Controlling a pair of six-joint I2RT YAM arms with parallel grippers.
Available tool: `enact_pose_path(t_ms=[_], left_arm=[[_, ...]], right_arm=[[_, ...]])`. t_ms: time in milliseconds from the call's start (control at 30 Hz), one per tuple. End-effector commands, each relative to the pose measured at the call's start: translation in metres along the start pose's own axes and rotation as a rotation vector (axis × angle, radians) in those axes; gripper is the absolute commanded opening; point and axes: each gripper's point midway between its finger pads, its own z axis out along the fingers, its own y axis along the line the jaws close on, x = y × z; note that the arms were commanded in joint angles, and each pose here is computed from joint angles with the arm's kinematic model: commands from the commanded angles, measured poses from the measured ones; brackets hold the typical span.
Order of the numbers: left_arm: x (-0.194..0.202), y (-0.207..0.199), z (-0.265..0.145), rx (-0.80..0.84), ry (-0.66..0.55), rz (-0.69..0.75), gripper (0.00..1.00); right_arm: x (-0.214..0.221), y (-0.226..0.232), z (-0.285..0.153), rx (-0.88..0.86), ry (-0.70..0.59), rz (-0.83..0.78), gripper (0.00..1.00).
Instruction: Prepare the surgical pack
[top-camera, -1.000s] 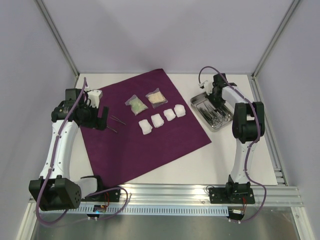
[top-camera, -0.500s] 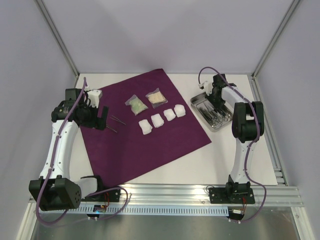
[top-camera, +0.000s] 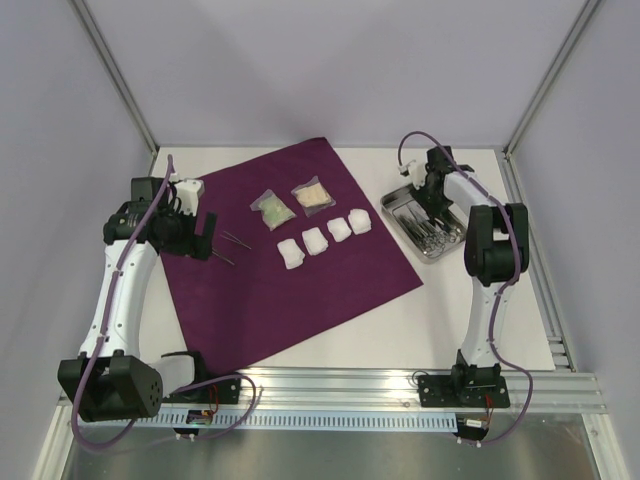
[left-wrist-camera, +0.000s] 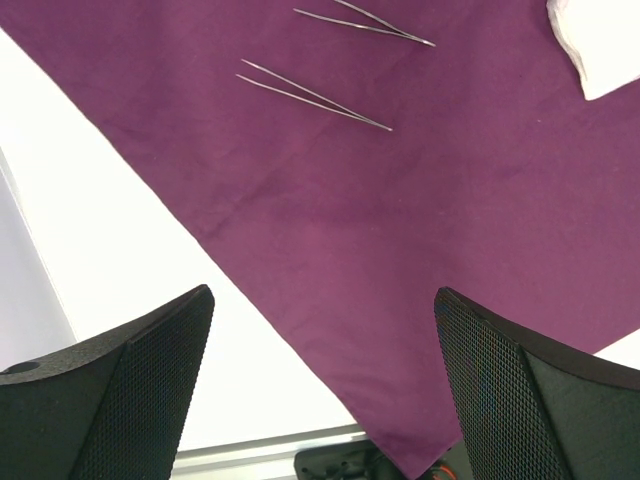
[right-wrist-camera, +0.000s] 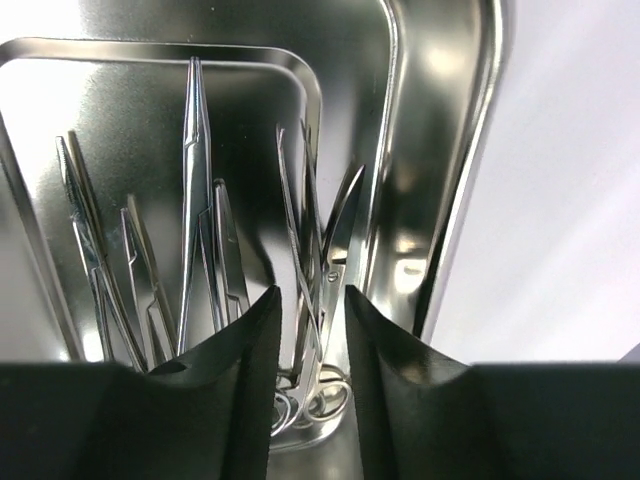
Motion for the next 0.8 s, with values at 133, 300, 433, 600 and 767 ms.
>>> enact_pose_path(t_ms=[133, 300, 433, 600, 767], left_arm=[[-0.005, 0.019, 0.008, -0.121, 0.012, -0.13, 0.91], [-0.035, 0.031, 0.005, -0.224, -0.079, -0.479, 0.76], [-0.04, 0.024, 0.029, -0.203, -0.08, -0.711, 0.77], [-0.038, 0.023, 0.083, -0.215, 0.022, -0.857, 0.76], [-0.023, 0.035, 0.113, -0.294, 0.11, -0.856, 0.55]], right_arm=[[-0.058, -0.04, -0.102, 0.178, -0.185, 0.088, 0.46], [-0.071, -0.05, -0.158, 0.306, -0.263, 0.298, 0.55], [-0.057, -0.048, -0.189, 0.421, -0.297, 0.554, 0.56], [-0.047, -0.015, -0.203, 0.421, -0.396, 0.669, 0.56], [-0.045, 0.016, -0.203, 0.368, -0.417, 0.646, 0.56]])
